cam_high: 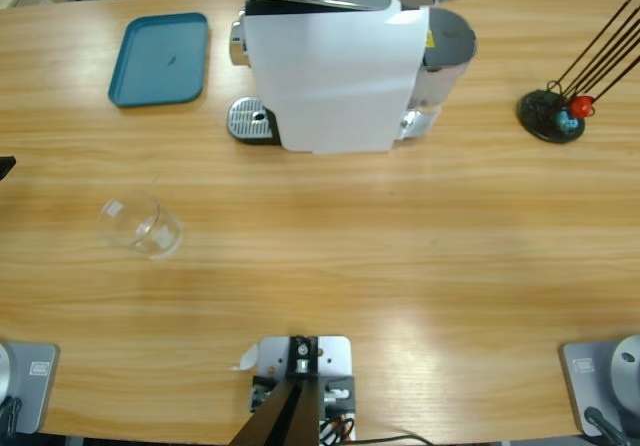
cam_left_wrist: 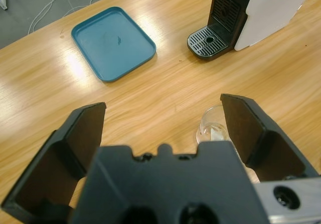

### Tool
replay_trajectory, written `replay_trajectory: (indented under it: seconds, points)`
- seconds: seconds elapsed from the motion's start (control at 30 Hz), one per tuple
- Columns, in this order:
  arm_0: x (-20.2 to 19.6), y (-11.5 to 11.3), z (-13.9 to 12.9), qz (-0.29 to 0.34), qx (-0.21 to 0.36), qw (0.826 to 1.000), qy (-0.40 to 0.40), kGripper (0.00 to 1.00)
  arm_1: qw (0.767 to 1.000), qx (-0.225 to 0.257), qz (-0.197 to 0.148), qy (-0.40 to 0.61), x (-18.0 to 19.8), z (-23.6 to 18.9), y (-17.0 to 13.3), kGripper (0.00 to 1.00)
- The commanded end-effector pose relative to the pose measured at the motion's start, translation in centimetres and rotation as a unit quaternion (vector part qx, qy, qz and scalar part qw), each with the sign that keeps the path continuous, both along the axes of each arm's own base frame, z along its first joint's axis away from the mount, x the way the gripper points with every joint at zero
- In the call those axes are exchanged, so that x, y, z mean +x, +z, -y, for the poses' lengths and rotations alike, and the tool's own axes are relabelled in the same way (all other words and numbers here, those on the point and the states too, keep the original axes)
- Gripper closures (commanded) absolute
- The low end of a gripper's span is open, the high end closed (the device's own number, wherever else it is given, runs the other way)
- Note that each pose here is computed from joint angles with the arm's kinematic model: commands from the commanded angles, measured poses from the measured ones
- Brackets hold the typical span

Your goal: Pour coffee

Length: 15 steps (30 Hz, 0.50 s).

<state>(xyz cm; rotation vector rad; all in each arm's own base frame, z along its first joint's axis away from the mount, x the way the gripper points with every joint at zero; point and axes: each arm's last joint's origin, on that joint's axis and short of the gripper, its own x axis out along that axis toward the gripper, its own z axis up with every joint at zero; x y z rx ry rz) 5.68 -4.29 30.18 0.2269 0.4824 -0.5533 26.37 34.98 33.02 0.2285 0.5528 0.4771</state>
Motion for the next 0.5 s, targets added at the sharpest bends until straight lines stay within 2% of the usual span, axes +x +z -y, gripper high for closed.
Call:
replay_trajectory:
  seconds: [0.03,0.1,0.2,0.33,0.5]
  points:
    - [0.1,0.1,0.1,-0.011,0.012,1.0,-0.003,0.001,0.978,-0.154,-0.138,-0.001,0.9,1.0,-14.4,1.0]
    - [0.2,0.7,0.2,-0.01,0.009,1.0,-0.002,0.0,0.974,-0.166,-0.152,-0.005,1.0,1.4,-15.3,1.0]
    - [0.5,1.3,0.6,-0.018,0.0,1.0,0.005,0.0,0.974,-0.165,-0.154,-0.006,0.9,1.7,-15.1,1.0]
    - [1.2,1.3,1.2,-0.036,0.021,0.999,0.008,0.0,0.97,-0.174,-0.172,0.005,0.7,1.9,-16.1,1.0]
    - [0.7,0.7,0.7,-0.035,0.019,0.999,0.008,0.0,0.97,-0.177,-0.165,0.026,-1.0,0.9,-15.9,1.0]
